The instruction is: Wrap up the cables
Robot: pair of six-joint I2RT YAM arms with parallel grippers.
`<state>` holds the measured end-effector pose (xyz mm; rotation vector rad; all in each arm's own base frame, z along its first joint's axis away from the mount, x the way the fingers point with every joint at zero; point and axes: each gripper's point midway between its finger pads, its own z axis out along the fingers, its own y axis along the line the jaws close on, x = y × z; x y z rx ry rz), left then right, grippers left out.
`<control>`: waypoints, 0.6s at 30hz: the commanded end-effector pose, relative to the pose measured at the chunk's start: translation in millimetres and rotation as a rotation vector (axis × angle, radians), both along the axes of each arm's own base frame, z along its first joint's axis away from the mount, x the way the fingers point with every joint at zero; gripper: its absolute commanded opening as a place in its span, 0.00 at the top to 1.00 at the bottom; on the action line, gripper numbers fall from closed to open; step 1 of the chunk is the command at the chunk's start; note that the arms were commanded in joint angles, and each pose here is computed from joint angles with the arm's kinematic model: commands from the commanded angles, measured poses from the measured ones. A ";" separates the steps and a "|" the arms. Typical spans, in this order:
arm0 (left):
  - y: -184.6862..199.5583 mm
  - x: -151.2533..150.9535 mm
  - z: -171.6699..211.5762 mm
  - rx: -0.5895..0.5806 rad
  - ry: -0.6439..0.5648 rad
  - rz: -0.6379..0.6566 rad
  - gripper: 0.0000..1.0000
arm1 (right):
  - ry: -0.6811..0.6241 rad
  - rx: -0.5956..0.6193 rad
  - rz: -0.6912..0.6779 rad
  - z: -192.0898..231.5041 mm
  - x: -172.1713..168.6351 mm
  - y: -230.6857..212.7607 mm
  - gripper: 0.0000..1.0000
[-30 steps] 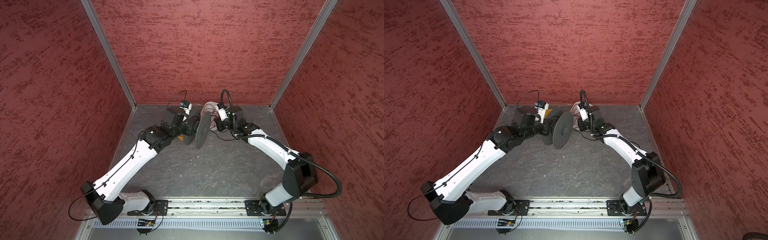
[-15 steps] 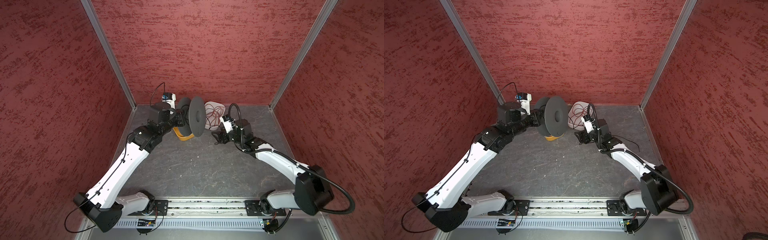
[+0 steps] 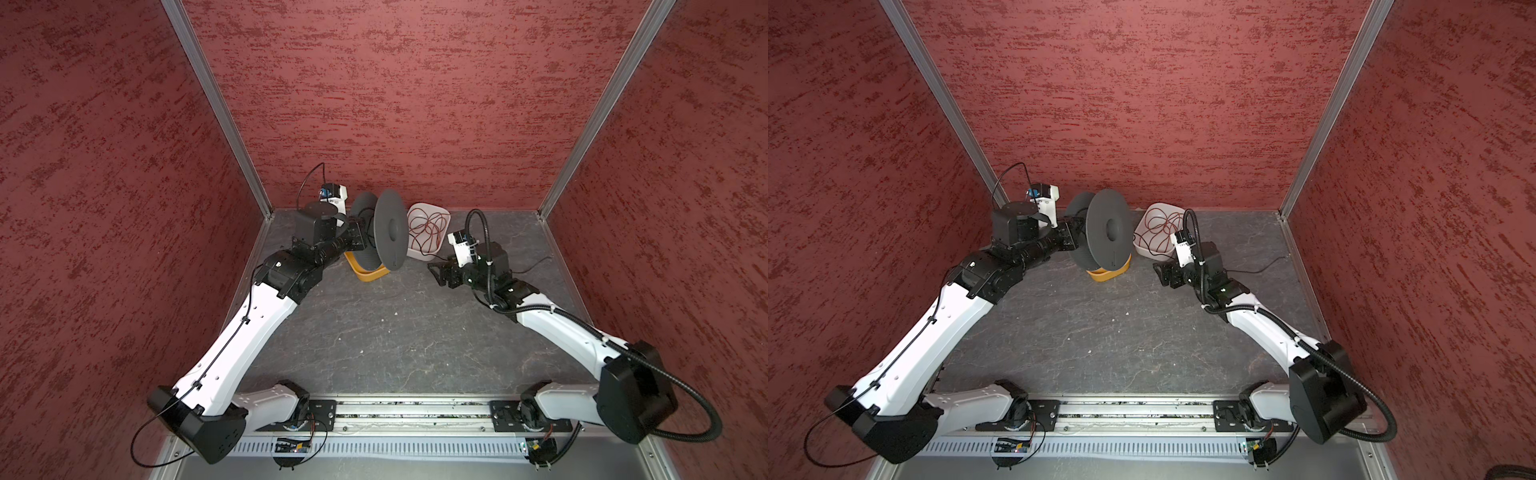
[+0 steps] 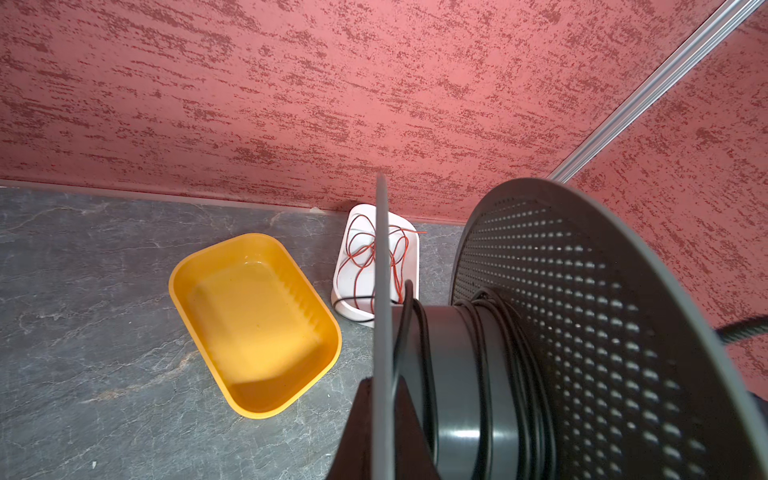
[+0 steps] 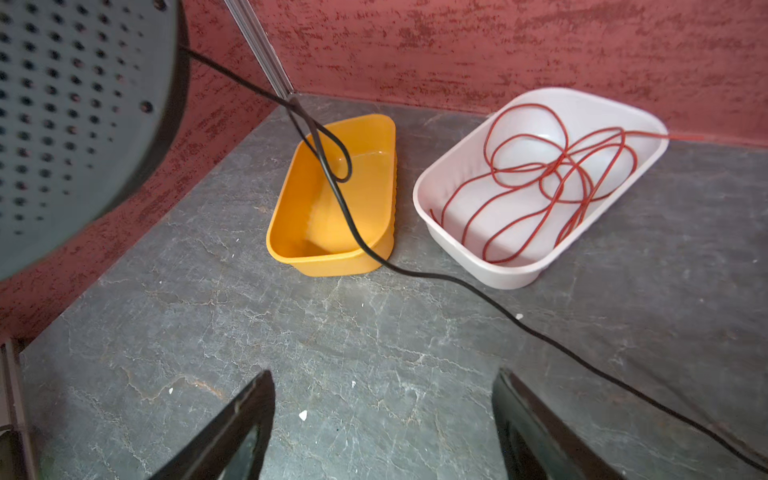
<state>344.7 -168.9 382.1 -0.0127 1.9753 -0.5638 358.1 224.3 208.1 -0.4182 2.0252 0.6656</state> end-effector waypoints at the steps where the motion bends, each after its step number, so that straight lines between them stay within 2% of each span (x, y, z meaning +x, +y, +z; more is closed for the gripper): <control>1: 0.1 -6.0 38.8 -0.069 -0.093 -0.016 1.00 | -0.063 0.039 0.009 14.2 8.9 5.8 0.17; 7: -1.7 -9.0 33.2 -0.067 -0.073 -0.030 1.00 | -0.131 0.035 0.095 28.9 15.7 21.7 0.18; 12: -6.7 -12.0 31.8 -0.071 -0.065 -0.057 1.00 | -0.168 0.002 0.109 36.5 28.9 27.6 0.20; 18: -8.8 -14.1 30.9 -0.063 -0.062 -0.070 1.00 | -0.169 0.019 0.192 29.8 33.2 46.1 0.22</control>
